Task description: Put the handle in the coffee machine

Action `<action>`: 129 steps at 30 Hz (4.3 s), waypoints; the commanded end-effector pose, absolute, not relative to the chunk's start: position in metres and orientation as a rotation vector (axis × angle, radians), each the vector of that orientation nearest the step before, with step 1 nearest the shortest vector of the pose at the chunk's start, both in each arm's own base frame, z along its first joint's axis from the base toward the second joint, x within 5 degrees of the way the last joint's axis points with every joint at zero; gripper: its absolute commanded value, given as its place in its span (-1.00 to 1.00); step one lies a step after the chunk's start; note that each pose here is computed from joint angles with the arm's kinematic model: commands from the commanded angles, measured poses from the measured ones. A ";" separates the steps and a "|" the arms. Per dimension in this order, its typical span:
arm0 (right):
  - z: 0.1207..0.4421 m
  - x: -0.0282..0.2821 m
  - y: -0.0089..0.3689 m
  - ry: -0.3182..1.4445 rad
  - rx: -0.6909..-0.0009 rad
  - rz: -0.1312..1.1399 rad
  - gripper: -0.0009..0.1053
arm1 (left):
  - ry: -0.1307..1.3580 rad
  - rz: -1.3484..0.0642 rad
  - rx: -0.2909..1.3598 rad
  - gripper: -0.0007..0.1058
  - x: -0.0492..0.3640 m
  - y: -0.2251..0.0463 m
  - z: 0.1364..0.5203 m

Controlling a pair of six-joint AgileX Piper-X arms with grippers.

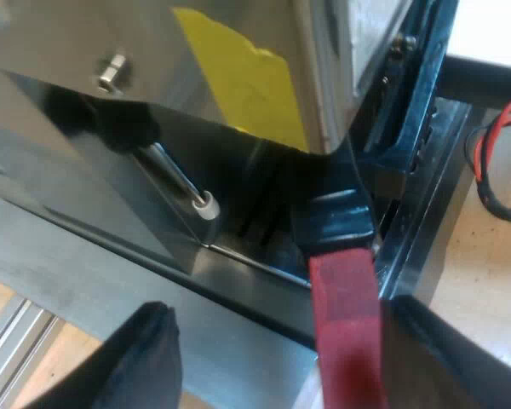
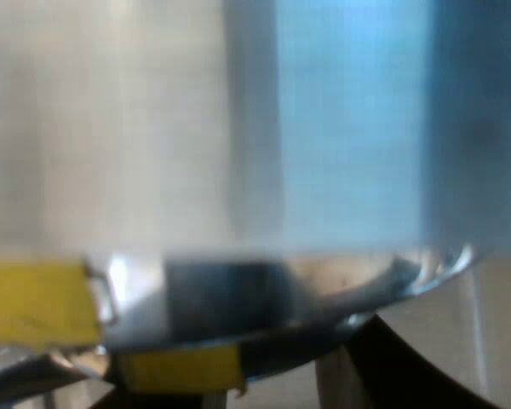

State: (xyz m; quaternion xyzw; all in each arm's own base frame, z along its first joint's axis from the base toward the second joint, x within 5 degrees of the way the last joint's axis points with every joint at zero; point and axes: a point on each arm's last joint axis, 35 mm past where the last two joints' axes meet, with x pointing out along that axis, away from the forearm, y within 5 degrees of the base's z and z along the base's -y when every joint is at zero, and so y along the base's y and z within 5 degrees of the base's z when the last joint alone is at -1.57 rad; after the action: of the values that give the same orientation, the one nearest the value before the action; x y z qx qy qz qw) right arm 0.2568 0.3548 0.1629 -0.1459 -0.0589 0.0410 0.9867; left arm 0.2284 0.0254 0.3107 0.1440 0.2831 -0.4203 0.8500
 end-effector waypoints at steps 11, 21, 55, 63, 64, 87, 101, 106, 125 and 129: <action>0.200 0.257 0.352 -0.216 -0.156 0.064 -0.46 | 0.562 -0.918 0.242 -0.98 0.221 0.027 0.327; 0.200 0.257 0.352 -0.216 -0.156 0.064 -0.46 | 0.686 -0.801 0.238 -0.98 0.240 0.034 0.311; 0.200 0.257 0.352 -0.215 -0.154 0.064 -0.46 | 0.867 -0.959 0.141 -0.98 0.247 0.012 0.279; 0.200 0.257 0.352 -0.215 -0.154 0.064 -0.46 | 0.906 -1.034 0.112 -0.98 0.235 0.009 0.271; 0.200 0.257 0.352 -0.215 -0.154 0.064 -0.46 | 0.898 -1.037 0.109 -0.98 0.234 0.009 0.272; 0.200 0.254 0.353 -0.211 -0.152 0.058 -0.46 | 0.850 -1.190 0.252 -0.98 0.204 -0.040 0.267; 0.187 0.230 0.358 -0.130 -0.200 0.005 -0.46 | 0.817 -1.198 0.254 -0.98 0.206 -0.041 0.268; 0.175 0.213 0.338 -0.088 -0.258 -0.008 -0.46 | 0.789 -1.213 0.288 -0.98 0.207 -0.041 0.268; 0.169 0.134 0.276 0.039 -0.412 0.119 -0.46 | 0.790 -1.371 0.406 -0.98 0.196 -0.077 0.267; 0.176 0.120 0.260 0.042 -0.428 0.149 -0.46 | 0.789 -1.392 0.431 -0.98 0.193 -0.083 0.268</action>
State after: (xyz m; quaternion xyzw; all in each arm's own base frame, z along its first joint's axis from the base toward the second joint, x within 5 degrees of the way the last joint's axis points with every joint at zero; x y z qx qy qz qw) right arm 0.1208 0.2626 0.1728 -0.2172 0.0218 0.0801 0.9726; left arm 0.1974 -0.0774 0.2625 0.2099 0.3754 -0.5889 0.6843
